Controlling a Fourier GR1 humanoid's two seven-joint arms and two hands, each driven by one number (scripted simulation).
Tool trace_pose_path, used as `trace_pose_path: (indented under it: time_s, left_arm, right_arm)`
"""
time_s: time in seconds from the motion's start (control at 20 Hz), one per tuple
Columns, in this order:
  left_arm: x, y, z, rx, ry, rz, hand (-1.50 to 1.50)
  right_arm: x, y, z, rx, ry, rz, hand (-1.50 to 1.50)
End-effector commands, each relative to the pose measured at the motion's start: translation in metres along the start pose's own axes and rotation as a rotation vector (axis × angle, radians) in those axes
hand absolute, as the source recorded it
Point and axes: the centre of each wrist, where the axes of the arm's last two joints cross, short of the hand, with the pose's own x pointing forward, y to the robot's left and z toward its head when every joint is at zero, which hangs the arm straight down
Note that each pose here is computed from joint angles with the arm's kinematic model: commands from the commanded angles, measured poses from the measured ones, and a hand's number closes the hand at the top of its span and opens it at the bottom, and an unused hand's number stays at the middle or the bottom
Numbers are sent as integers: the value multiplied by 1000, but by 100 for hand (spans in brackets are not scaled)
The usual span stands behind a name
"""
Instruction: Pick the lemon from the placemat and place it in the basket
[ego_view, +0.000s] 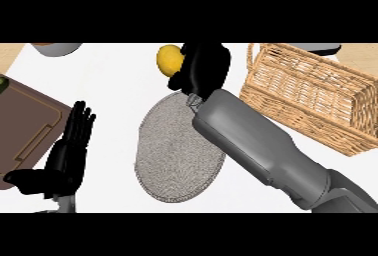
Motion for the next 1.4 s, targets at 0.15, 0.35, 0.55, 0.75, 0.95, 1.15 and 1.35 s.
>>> trace_pose_path:
  time_s: [0.15,0.35,0.55,0.75,0.95,1.15,1.35]
  left_arm:
    - [-1,13,2,-4,15,-12,0]
    - [7,6,-7,15,-6,-3,0]
    - [1,6,3,-7,-1,3,0]
    - [16,-6,-3,-17,-27,-3,0]
    - [1,-2,1,-37,-7,-4,0]
    - [8,-18,0,-35,-29,20,0]
    - [-1,-14,1,-40,-12,18,0]
  right_arm:
    - [-28,-31,-23,-55,229,149,150]
    - [-83,-34,-21,-71,253,109,150]
    - [-96,-71,-39,-124,279,99,150]
    - [-131,-69,-31,-111,298,151,150]
    - [-154,-83,-29,-103,314,161,150]
    - [-194,-85,-27,-56,327,226,150]
    - [-200,-87,-40,-38,347,240,150]
